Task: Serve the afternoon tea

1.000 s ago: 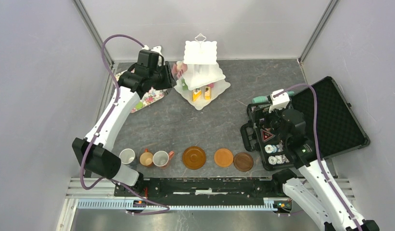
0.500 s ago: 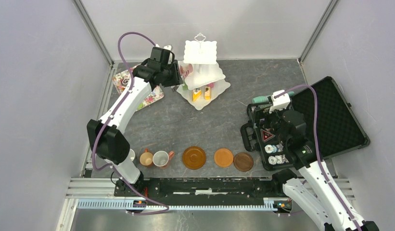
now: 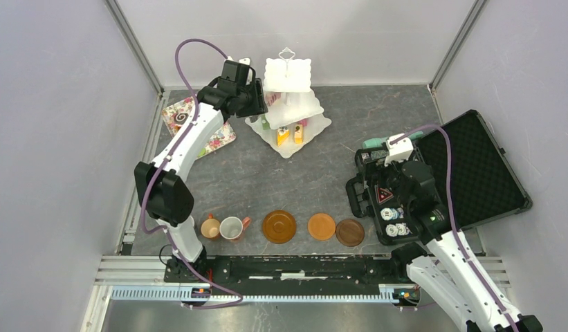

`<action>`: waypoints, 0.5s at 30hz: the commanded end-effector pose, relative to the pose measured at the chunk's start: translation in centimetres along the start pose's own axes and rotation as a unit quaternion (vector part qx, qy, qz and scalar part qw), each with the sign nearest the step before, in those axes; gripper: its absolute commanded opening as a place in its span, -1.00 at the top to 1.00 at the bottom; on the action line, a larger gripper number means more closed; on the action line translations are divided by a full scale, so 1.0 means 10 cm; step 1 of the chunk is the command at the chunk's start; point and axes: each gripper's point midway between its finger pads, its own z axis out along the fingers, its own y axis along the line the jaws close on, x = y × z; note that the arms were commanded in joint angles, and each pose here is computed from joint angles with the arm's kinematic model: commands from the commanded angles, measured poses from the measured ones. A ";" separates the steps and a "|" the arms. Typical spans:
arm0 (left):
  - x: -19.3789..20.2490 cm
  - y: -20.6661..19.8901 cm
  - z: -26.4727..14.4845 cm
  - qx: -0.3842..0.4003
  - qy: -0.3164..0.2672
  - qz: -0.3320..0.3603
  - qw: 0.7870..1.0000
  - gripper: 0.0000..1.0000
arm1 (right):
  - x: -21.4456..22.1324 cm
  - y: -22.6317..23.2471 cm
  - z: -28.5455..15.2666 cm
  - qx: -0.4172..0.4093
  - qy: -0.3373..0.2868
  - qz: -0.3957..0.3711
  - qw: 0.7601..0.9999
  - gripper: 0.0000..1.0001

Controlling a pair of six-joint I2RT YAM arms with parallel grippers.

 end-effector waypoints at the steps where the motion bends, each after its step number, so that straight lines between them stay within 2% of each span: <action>1: -0.28 -0.06 -0.14 0.004 -0.044 0.031 0.999 -0.12 | -0.05 0.00 0.02 0.002 -0.019 0.001 1.000 -0.96; 9: -0.30 0.05 -0.46 -0.014 -0.061 0.048 0.997 -0.07 | 0.05 0.01 0.02 -0.001 -0.016 0.002 1.000 -0.96; 15: -0.14 0.15 -0.74 -0.023 -0.052 0.063 0.996 -0.07 | 0.14 0.03 0.03 -0.006 -0.012 0.004 1.000 -0.96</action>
